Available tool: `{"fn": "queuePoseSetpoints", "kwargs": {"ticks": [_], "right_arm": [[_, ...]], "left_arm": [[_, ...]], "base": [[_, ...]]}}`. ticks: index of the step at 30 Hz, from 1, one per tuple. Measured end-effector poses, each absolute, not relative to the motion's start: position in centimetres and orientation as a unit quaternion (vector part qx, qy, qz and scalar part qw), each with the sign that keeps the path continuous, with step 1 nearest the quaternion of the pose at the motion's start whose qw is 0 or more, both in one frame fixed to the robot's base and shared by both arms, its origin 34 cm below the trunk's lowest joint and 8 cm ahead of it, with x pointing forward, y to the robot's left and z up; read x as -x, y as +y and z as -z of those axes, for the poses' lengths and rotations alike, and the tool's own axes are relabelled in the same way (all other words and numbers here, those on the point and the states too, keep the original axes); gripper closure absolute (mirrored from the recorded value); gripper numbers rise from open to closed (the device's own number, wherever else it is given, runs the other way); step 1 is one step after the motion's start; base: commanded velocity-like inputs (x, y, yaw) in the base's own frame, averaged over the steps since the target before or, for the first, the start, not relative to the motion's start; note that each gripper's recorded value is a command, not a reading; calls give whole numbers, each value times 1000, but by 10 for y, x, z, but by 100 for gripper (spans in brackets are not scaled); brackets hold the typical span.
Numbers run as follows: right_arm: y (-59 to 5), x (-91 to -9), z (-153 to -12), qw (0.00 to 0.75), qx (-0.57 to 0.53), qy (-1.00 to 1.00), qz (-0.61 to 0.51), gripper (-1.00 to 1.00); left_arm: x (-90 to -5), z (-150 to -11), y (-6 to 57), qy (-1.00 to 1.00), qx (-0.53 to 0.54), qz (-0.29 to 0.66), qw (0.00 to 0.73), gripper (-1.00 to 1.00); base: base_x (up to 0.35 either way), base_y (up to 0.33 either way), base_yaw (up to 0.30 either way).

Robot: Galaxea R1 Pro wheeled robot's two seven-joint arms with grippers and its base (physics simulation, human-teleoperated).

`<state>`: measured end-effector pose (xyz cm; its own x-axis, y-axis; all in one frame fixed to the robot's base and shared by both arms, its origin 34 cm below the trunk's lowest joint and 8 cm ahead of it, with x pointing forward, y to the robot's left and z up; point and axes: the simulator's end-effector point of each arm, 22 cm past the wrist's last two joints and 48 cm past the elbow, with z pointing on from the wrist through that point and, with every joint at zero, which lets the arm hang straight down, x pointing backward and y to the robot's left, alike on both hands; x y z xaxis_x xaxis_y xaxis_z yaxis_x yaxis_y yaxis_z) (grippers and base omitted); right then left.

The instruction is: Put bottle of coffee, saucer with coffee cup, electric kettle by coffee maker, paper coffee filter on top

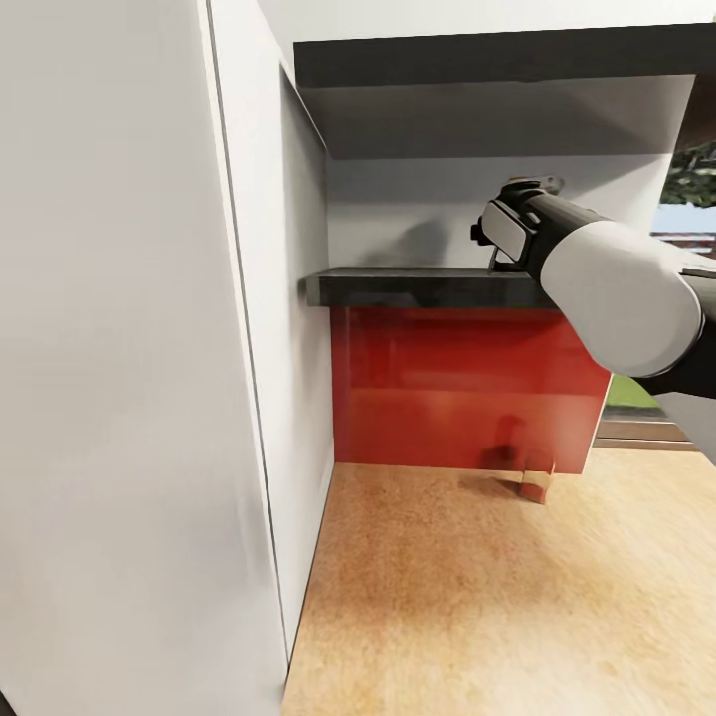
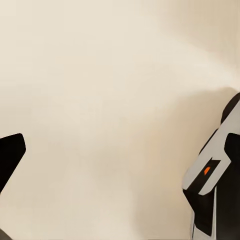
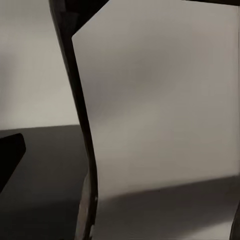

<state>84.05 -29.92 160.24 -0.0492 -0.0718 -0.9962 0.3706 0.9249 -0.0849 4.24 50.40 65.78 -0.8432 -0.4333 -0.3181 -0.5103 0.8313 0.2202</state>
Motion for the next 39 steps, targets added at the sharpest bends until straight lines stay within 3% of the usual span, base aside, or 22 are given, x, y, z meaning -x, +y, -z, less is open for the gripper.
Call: {"fn": "queuePoseSetpoints", "kwargs": {"ticks": [4,5,25,39], "right_arm": [[-299,-841,-1603,682,-106,706,162,-100],[-299,-841,-1603,682,-106,705,162,100],[-326,-839,-1608,690,-124,694,164,100],[-317,-830,-1620,698,-121,688,159,100]], "left_arm": [[-42,-658,504,948,249,-150,128,-100],[-42,-658,503,948,249,-149,128,-100],[-42,-657,502,949,248,-148,128,-100],[-48,-656,503,948,248,-147,135,-100]], "base": [[0,0,0],[0,0,0],[0,0,-2],[0,0,-162]]}}
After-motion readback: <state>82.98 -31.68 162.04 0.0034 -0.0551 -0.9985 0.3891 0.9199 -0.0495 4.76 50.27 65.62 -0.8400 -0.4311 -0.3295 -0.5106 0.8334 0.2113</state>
